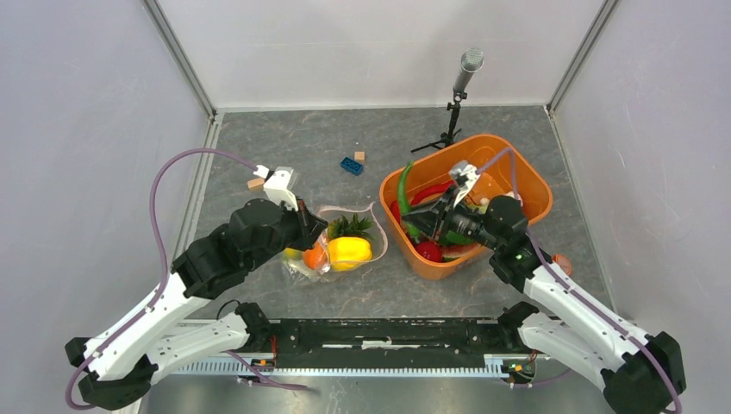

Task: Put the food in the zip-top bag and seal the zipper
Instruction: Place the fake vegetable in the zipper food storage bag.

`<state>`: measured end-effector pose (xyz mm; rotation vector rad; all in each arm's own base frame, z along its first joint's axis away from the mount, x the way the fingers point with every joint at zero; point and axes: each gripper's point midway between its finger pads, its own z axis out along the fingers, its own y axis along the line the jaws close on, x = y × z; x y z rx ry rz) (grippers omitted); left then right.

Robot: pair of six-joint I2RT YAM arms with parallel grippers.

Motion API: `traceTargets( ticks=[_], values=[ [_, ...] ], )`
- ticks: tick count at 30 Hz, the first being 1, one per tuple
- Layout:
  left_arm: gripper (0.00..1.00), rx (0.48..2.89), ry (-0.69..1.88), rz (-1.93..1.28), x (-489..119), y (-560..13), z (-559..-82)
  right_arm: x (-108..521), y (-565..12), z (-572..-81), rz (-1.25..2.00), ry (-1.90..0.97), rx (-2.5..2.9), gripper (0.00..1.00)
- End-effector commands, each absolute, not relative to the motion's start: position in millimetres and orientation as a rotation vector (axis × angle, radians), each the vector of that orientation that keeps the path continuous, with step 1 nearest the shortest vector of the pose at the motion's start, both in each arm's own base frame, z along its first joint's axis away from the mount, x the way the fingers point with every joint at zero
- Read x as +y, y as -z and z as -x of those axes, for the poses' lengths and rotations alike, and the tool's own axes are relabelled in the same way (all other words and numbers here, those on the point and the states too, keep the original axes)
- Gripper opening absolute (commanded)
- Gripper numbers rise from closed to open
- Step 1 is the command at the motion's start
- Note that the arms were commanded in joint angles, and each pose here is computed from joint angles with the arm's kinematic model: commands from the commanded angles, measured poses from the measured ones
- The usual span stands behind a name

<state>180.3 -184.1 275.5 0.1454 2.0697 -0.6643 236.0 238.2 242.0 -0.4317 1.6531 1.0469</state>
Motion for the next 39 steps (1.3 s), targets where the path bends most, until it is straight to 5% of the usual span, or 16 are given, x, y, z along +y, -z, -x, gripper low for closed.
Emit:
traceTargets(
  ticks=[1, 14, 24, 39],
  values=[
    [0.02, 2.004, 0.733, -0.133, -191.1, -299.6, -182.2, 273.1, -278.3, -174.8, 0.827, -1.165, 1.519, 0.01],
    [0.02, 1.999, 0.743, -0.136, -195.2, -304.8, -184.0, 317.6, -249.7, -141.9, 1.236, -0.917, 1.713, 0.01],
    [0.02, 1.995, 0.765, -0.143, -197.1, -306.7, -181.7, 306.9, -227.4, -176.3, 1.239, -0.496, 1.921, 0.06],
    [0.02, 2.005, 0.866, -0.241, -224.1, -305.0, -177.5, 334.6, -243.6, -188.9, 1.347, -0.322, 1.94, 0.23]
  ],
)
